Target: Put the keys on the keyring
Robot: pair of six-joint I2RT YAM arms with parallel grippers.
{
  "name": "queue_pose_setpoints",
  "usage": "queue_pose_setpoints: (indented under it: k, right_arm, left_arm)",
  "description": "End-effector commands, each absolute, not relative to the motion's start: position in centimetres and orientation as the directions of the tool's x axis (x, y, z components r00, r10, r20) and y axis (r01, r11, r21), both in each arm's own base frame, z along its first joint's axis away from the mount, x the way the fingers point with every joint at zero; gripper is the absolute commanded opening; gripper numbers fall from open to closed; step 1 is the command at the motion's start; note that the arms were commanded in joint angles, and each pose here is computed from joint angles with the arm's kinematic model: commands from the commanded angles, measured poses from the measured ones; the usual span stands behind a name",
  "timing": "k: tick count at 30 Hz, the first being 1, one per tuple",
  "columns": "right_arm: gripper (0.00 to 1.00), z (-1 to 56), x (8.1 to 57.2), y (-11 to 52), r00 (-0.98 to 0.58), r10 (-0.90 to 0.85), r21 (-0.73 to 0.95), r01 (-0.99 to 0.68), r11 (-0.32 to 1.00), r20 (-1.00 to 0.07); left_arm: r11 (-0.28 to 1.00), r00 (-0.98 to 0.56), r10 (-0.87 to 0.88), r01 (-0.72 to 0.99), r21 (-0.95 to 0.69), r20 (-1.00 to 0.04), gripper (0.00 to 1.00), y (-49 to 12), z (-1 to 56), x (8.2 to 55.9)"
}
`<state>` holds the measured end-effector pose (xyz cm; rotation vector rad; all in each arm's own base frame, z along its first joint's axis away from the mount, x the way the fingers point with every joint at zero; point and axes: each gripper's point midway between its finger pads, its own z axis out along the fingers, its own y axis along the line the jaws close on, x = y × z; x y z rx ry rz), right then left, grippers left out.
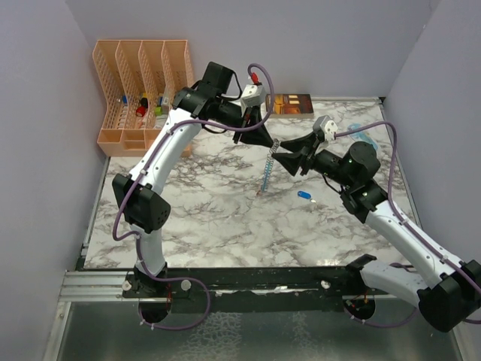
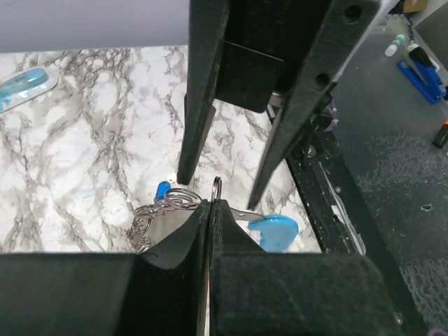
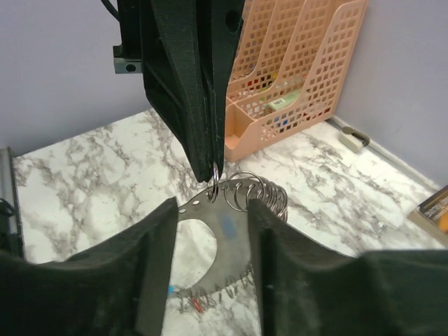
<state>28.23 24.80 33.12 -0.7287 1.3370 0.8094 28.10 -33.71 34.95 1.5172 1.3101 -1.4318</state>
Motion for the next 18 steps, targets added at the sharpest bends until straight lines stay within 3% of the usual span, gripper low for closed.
queue_pose_setpoints:
  k: [1, 5, 12, 18]
  right_arm:
    - [0.48, 34.4, 27.5, 24.2, 0.07, 0.051, -0.031, -0.839, 0.544, -0.996]
    - [0.46, 34.4, 27.6, 24.4, 0.057, 0.013, -0.041, -0.848, 0.528, -0.998]
    - [0.33, 33.9, 27.7, 25.3, 0.038, -0.034, -0.049, -0.878, 0.477, -0.999]
    - [0.33, 32.9, 27.3, 25.9, -0.001, -0.09, -0.036, -0.909, 0.416, -0.996]
  left_arm:
    - [-0.263, -0.015, 0.229, 0.962, -0.077, -0.973, 0.0, -33.1, 36.0, 27.6]
    - [-0.253, 0.016, 0.258, 0.966, -0.051, -0.966, 0.0, -33.0, 35.5, 27.5]
    - [-0.298, 0.109, 0.327, 0.954, 0.007, -0.939, 0.0, -33.3, 33.9, 25.8]
    - [-0.307, 0.18, 0.373, 0.95, 0.062, -0.91, 0.0, -32.3, 33.3, 25.6]
